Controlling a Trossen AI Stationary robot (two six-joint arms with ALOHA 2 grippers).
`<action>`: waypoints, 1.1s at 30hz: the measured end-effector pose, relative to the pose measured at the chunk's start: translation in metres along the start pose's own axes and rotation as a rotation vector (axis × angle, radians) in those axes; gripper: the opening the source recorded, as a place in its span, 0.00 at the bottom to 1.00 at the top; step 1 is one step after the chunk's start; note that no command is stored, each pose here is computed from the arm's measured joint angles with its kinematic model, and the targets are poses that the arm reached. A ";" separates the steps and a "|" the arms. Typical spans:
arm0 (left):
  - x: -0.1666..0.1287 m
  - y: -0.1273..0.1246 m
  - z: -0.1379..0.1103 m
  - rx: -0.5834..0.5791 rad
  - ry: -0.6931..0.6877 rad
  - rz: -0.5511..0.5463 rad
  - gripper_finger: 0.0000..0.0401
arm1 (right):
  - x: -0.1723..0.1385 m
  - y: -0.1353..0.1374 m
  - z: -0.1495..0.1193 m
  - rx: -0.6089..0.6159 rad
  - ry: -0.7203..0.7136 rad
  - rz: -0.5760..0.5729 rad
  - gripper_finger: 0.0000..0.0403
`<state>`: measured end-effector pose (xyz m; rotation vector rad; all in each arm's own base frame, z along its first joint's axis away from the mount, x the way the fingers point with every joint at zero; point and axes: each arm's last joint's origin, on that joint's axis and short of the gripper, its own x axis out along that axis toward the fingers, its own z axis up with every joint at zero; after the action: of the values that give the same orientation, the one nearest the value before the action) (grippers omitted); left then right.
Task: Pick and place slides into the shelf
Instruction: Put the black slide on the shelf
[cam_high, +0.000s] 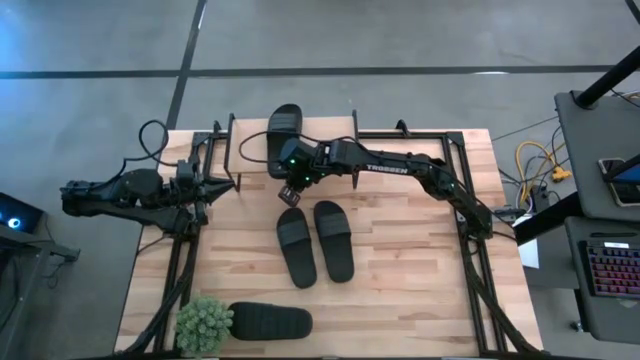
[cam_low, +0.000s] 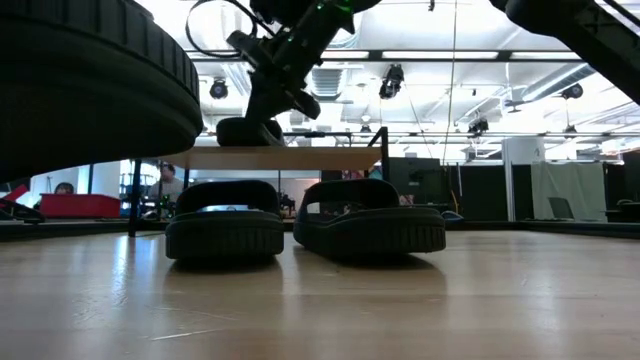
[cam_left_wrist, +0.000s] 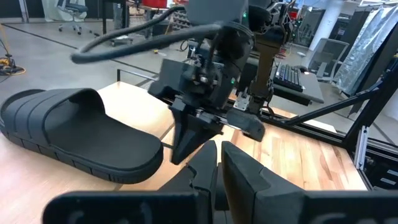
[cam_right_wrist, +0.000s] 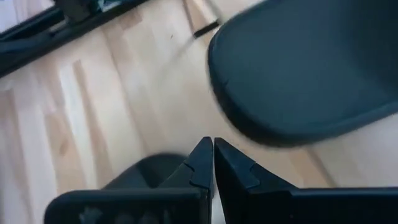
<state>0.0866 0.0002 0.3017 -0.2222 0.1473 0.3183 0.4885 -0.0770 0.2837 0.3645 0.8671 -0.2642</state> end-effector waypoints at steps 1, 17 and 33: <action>0.000 0.000 0.000 0.000 0.000 -0.002 0.03 | -0.002 0.003 -0.002 -0.005 0.022 0.007 0.02; 0.002 -0.006 -0.004 -0.065 0.093 -0.182 0.03 | -0.024 0.054 -0.054 -0.083 0.425 0.033 0.02; 0.017 0.000 -0.057 -0.224 0.505 -0.047 0.03 | 0.024 0.093 -0.063 -0.006 0.102 0.139 0.02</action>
<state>0.0967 -0.0088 0.2439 -0.5262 0.6058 0.2268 0.4935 0.0315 0.2467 0.4335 0.9383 -0.1150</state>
